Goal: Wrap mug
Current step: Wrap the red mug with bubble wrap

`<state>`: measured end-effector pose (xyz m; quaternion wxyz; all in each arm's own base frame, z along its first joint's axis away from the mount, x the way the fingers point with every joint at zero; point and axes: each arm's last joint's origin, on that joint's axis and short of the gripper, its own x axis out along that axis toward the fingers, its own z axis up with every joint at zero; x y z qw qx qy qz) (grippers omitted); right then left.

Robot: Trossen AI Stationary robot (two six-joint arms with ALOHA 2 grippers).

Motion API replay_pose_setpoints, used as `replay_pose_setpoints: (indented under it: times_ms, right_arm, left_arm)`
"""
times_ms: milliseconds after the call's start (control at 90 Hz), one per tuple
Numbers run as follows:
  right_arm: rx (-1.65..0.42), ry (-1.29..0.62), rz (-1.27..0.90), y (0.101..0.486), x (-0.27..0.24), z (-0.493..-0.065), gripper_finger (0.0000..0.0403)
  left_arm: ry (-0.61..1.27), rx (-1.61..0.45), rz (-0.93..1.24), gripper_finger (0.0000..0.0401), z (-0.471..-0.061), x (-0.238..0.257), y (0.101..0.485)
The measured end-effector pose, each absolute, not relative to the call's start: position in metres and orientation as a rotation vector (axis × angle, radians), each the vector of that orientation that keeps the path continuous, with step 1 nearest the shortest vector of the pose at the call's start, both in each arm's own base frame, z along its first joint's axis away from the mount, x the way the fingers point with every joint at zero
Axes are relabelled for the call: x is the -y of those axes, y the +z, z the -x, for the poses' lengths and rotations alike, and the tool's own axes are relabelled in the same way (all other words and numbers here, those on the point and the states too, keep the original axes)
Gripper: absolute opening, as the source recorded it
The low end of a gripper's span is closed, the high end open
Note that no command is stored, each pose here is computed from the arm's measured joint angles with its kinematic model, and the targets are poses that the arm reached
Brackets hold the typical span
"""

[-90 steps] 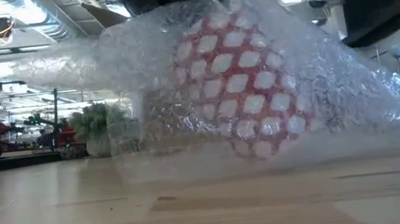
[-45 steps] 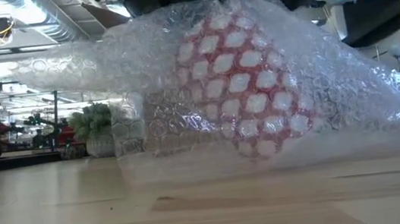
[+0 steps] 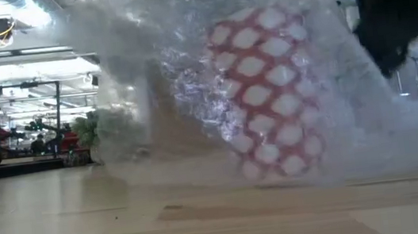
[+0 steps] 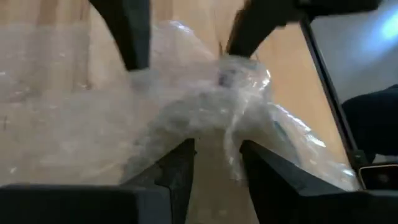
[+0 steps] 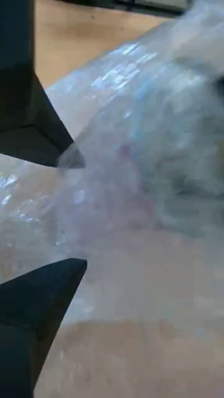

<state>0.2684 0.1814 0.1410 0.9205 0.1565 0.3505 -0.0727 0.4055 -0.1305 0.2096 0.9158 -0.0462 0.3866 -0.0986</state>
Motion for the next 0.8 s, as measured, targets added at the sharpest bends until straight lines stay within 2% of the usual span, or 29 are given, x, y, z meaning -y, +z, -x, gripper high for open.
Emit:
replay_pose_setpoints:
  times_ms: [133,267,444,622,800]
  right_arm:
    - [-0.721,-0.15,-0.311,0.124,-0.182,-0.273,0.0237]
    - [-0.772,-0.108,-0.302,0.128,-0.184,-0.274,0.0237]
    - [-0.888,-0.07,-0.314,0.162,-0.184,-0.268,0.0237]
    - [-0.967,-0.12,-0.254,0.198,-0.18,-0.264,0.0237]
    - [-0.862,-0.192,-0.227,0.237,-0.184,-0.275,0.0237]
  left_arm:
    - [-0.225,-0.775,0.095,0.012,-0.407,0.131,0.211]
    - [-0.226,-0.785,0.097,0.012,-0.406,0.131,0.211]
    - [-0.228,-0.796,0.096,0.012,-0.405,0.132,0.21]
    - [-0.222,-0.802,0.091,0.012,-0.405,0.131,0.209]
    - [-0.218,-0.807,0.093,0.012,-0.405,0.131,0.209]
